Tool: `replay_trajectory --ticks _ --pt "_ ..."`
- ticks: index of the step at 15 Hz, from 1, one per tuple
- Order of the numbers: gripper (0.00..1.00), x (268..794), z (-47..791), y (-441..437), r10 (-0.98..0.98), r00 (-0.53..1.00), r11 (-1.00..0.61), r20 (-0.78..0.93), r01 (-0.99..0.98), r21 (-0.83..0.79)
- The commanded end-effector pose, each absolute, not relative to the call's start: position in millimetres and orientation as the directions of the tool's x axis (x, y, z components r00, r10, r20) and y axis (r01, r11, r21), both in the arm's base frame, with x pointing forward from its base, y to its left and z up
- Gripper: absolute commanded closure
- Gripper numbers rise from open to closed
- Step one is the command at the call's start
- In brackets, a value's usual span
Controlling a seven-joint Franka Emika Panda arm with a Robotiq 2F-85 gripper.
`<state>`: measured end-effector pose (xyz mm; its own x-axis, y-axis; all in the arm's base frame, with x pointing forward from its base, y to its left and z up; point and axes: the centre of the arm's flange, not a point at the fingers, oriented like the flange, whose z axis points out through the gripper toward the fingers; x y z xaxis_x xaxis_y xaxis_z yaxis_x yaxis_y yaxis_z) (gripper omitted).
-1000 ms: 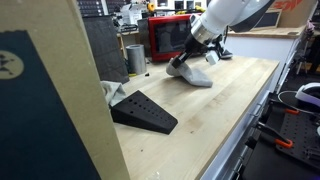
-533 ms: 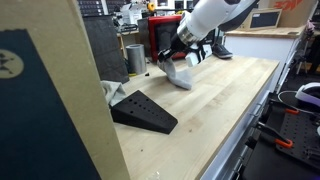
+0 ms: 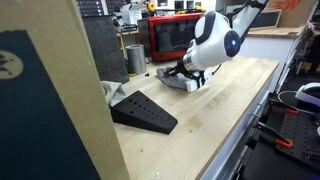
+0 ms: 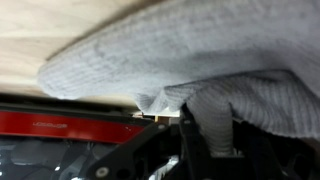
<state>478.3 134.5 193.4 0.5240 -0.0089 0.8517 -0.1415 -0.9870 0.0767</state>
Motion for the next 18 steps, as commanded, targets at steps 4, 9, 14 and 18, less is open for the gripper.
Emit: replay_trajectory --ticks 4,9,14,18 --pt "0.96 450 195 157 -0.177 0.317 -0.969 0.932 -0.220 -0.109" --pt "0.96 432 221 185 -0.298 0.263 -0.941 0.918 -0.243 -0.235" --pt "0.53 389 220 166 -0.408 0.381 -0.904 0.829 -0.292 -0.311" --pt "0.22 362 215 139 -0.484 0.445 -0.869 0.754 -0.344 -0.354"
